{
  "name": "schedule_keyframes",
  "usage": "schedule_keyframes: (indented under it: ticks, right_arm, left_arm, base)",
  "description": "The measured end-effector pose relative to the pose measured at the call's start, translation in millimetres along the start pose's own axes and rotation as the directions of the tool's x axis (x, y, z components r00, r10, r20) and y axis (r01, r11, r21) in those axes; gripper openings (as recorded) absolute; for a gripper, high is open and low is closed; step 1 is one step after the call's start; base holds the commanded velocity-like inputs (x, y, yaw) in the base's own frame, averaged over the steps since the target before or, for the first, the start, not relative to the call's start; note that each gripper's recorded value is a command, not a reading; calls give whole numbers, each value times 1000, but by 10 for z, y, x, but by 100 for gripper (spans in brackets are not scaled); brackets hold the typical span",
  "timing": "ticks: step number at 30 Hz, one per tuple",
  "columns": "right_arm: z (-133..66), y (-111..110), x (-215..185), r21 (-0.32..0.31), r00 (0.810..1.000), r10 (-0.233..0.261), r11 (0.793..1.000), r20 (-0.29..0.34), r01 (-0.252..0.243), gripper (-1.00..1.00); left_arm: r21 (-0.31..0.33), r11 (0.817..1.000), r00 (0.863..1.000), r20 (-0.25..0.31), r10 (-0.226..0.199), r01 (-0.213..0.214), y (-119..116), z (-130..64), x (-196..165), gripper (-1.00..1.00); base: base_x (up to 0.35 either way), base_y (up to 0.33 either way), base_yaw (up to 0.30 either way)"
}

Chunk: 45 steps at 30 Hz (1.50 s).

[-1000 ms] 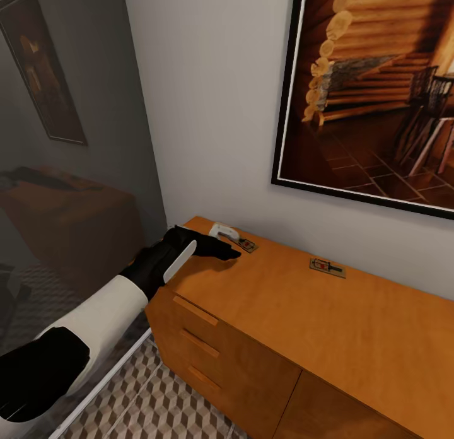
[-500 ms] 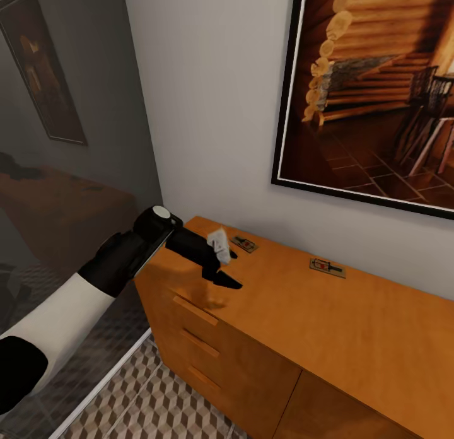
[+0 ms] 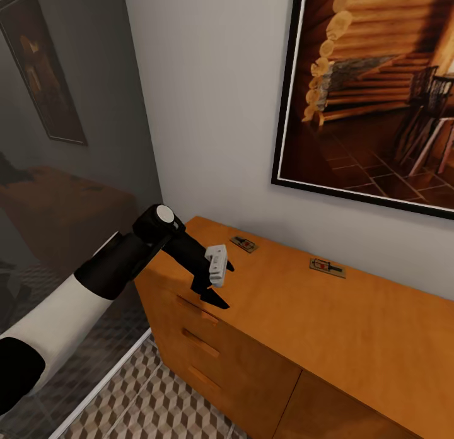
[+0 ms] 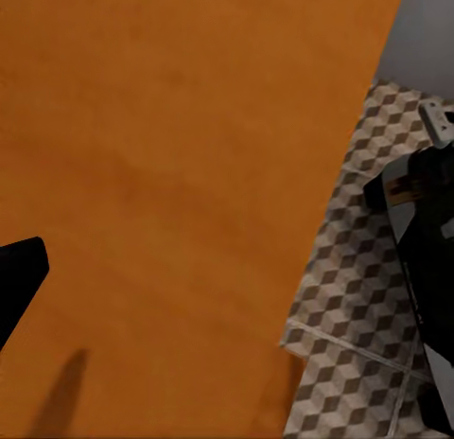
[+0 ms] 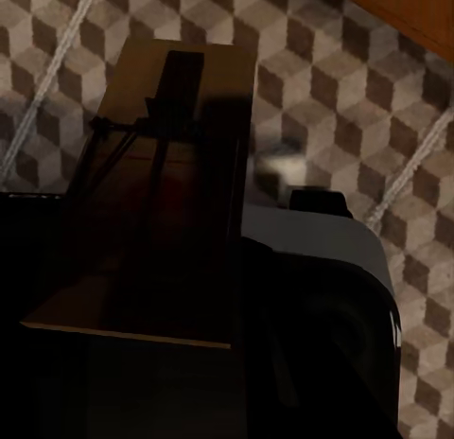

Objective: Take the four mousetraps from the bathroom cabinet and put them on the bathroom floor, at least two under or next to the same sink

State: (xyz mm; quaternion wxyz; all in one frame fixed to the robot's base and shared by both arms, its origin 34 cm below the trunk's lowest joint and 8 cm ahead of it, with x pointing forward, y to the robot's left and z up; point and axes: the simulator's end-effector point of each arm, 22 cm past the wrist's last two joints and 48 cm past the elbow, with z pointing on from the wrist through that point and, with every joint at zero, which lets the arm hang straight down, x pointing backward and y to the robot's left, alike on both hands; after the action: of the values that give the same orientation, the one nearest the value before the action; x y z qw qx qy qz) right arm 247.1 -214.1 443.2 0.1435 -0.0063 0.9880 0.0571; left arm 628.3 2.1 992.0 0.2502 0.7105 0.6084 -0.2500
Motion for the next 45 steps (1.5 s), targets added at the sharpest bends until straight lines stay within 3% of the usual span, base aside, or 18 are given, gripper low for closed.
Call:
schedule_keyframes:
  ticks: [26,45]
  right_arm:
    - [1,-12,-116,2,1000,-4,1000,29,4,-100]
    - [-2,-22,-194,3,999,-6,1000,48,6,-100]
  left_arm:
    - [-23,999,999,-6,31,-32,-47,-93,-106,100]
    - [-38,998,998,-11,56,-57,-98,-163,-197,100]
  base:
    - [0,8,-214]
    - [0,263,-229]
